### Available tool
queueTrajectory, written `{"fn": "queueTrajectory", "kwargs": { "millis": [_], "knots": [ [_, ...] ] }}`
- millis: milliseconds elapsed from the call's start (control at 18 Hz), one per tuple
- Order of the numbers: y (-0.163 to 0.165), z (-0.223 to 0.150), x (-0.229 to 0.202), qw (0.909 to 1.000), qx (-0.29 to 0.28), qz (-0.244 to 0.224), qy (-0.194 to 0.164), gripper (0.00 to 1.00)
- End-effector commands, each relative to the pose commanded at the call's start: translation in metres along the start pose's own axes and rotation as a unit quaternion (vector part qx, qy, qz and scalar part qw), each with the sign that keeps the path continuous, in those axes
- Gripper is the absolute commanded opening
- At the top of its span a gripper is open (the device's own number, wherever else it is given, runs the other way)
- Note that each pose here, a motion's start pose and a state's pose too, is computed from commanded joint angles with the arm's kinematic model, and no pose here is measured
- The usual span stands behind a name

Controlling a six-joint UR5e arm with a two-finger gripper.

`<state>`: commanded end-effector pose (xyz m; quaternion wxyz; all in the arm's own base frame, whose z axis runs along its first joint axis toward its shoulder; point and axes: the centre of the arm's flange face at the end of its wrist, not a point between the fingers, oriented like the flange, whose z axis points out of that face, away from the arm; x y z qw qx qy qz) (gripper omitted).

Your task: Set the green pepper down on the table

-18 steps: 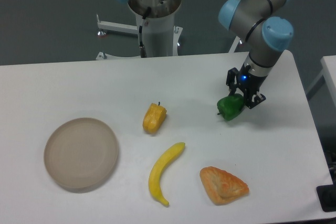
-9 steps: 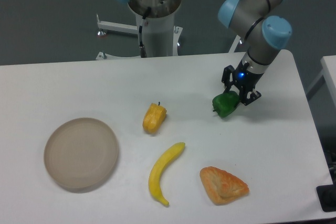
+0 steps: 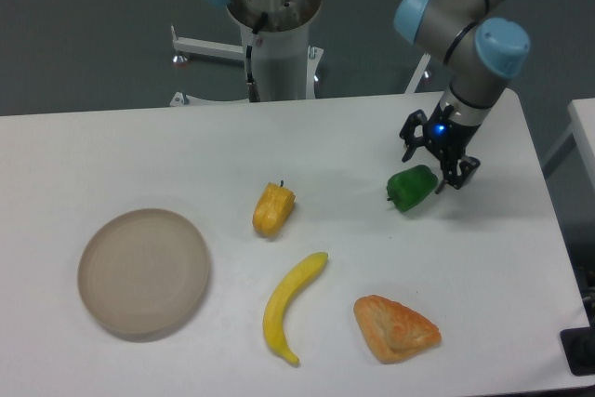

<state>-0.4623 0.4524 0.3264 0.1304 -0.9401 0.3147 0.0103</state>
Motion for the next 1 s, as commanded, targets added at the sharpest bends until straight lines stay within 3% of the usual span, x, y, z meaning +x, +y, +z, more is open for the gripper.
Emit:
{"fn": "queueTrajectory", "kwargs": {
  "millis": [444,1000],
  "knots": [
    [-0.019,-0.048,-0.058,0.997,-0.047,0.028,-0.056,1.0],
    [-0.056,-0.046,-0.111,0.9902,-0.085,0.063,-0.091,1.0]
  ]
}}
